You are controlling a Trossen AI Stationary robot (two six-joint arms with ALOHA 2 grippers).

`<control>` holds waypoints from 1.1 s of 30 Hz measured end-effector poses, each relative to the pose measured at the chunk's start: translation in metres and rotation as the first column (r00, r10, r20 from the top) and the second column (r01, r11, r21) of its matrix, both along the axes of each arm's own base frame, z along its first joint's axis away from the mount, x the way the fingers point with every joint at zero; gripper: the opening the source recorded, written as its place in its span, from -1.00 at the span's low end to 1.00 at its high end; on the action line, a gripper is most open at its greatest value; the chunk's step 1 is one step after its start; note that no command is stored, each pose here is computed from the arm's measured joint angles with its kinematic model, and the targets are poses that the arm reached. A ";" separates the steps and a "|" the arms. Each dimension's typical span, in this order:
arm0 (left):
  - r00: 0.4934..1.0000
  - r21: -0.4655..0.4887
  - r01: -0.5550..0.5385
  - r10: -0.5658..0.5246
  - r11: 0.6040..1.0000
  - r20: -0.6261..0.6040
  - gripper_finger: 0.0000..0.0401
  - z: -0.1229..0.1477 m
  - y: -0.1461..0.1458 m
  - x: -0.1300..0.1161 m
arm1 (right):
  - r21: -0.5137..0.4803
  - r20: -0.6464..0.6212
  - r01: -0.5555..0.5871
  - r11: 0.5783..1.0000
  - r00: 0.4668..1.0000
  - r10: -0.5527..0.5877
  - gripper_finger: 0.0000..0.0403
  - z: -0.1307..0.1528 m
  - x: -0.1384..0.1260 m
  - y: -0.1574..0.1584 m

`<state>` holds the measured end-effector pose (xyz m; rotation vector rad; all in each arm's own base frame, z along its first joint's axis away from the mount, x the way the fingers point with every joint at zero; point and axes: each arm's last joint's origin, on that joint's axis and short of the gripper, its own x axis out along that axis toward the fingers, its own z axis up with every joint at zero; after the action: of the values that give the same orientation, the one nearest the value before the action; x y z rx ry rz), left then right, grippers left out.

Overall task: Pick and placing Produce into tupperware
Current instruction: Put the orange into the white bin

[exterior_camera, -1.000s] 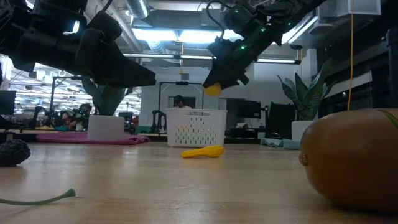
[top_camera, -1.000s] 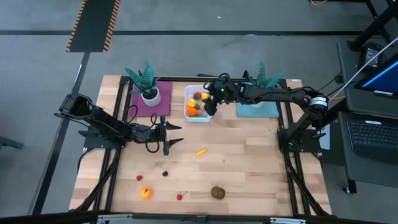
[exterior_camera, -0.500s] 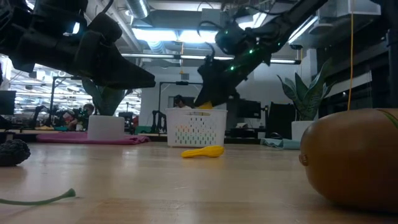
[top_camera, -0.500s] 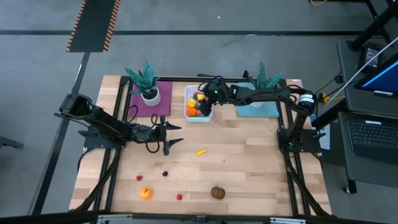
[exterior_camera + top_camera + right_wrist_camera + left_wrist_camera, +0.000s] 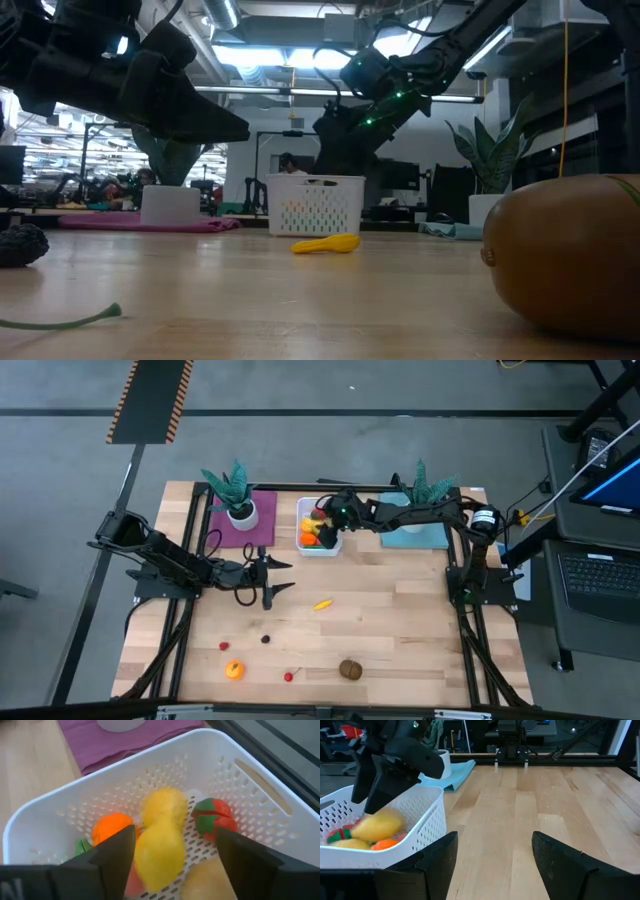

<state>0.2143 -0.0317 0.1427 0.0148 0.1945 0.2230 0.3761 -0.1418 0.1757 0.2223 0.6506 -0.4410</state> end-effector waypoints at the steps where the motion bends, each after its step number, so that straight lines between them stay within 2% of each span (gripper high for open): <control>1: 1.000 0.000 0.000 0.000 1.000 0.000 0.23 0.000 0.000 0.000 | -0.002 0.004 0.000 1.000 1.000 0.000 0.38 0.000 0.000 0.000; 9: 1.000 0.000 0.000 0.000 1.000 0.000 0.23 0.000 0.000 0.000 | -0.006 0.007 -0.003 1.000 1.000 0.003 0.37 0.002 0.001 0.000; 14: 1.000 0.000 0.004 -0.004 1.000 0.000 0.23 0.000 -0.001 0.000 | -0.007 0.011 -0.005 1.000 1.000 0.005 0.36 0.014 0.001 0.000; 19: 0.997 0.021 0.081 -0.082 0.996 0.007 0.23 0.003 -0.008 -0.002 | -0.059 0.082 -0.042 0.997 0.996 0.047 0.36 0.026 -0.010 0.019; 23: 0.991 0.011 0.132 -0.132 0.991 0.026 0.23 0.006 -0.018 -0.004 | -0.117 0.177 -0.040 0.992 0.982 0.060 0.36 0.020 -0.032 0.042; 27: 0.984 0.010 0.174 -0.174 0.985 0.032 0.23 0.007 -0.027 -0.007 | -0.144 0.246 -0.067 0.987 0.964 0.102 0.36 0.003 -0.065 0.068; 33: 0.977 0.011 0.211 -0.212 0.977 0.033 0.23 0.007 -0.035 -0.009 | -0.203 0.386 -0.160 0.966 0.893 0.229 0.37 0.001 -0.111 0.109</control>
<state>0.2048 -0.0663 0.1502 0.0383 0.1566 0.0115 0.2652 -0.0328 0.1769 0.0827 0.2191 -0.2401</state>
